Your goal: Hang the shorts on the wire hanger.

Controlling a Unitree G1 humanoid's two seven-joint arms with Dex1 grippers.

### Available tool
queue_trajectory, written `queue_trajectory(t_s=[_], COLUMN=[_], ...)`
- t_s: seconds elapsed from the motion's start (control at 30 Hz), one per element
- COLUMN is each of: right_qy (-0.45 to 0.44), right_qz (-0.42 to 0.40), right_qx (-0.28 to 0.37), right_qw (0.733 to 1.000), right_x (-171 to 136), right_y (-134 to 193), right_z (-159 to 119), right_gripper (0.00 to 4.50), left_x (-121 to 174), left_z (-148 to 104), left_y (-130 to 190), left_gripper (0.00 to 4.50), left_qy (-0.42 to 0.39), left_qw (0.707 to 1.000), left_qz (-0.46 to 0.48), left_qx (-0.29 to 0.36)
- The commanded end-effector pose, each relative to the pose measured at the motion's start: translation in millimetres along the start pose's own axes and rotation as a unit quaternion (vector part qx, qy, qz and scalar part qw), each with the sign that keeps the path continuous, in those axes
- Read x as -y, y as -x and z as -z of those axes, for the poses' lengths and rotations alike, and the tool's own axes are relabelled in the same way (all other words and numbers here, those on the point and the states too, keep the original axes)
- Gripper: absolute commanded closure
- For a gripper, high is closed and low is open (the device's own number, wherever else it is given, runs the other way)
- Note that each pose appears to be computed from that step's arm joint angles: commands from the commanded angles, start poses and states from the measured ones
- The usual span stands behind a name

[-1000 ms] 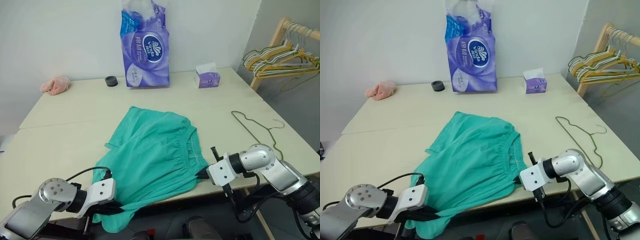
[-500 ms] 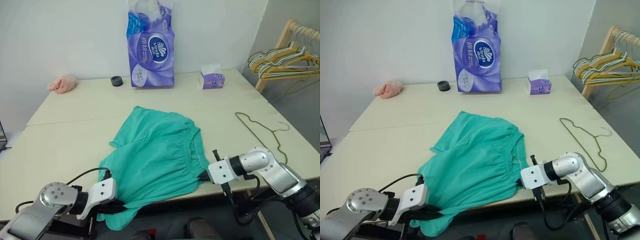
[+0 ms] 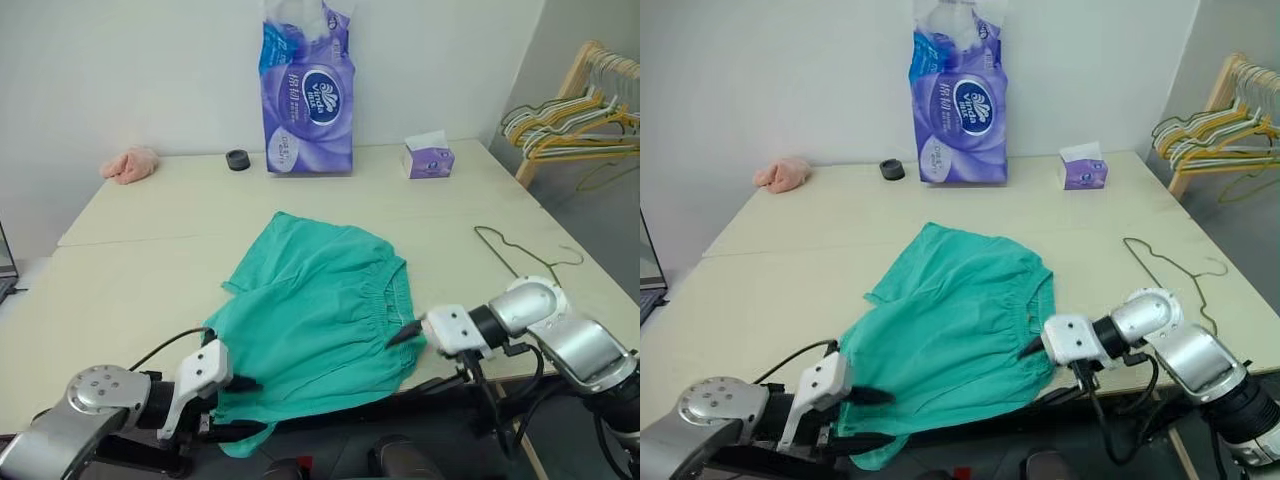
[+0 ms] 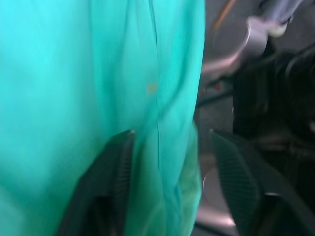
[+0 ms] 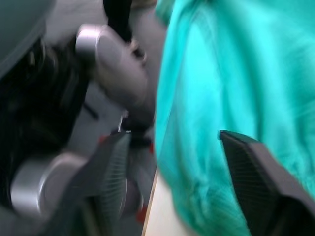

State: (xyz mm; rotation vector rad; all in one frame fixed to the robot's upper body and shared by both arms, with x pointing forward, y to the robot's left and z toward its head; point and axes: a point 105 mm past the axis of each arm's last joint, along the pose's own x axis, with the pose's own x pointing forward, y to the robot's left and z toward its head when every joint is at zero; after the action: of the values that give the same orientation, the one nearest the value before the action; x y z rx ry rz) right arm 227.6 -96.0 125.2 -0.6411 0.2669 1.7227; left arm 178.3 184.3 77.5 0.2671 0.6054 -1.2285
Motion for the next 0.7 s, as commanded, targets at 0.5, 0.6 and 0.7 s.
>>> queue_trajectory(t_s=[0.5,0.6,0.7], right_qy=[-0.196,-0.231,-0.266], right_qz=[0.585,0.639,0.680], right_qx=[0.089,0.052,0.005], right_qw=[0.782,0.732,0.683], right_x=[113,101,85], right_y=[134,153,169], right_z=[71,101,133], right_gripper=[0.00,0.00,0.00], left_x=[-60,-55,-49], left_z=[-121,-127,-131], left_y=[-6,-11,-17], left_gripper=[0.02,0.02,0.02], left_qy=[-0.085,-0.093,-0.105], left_qw=[0.963,0.967,0.972], left_qz=[-0.146,-0.117,-0.079], left_qx=[0.209,0.208,0.196])
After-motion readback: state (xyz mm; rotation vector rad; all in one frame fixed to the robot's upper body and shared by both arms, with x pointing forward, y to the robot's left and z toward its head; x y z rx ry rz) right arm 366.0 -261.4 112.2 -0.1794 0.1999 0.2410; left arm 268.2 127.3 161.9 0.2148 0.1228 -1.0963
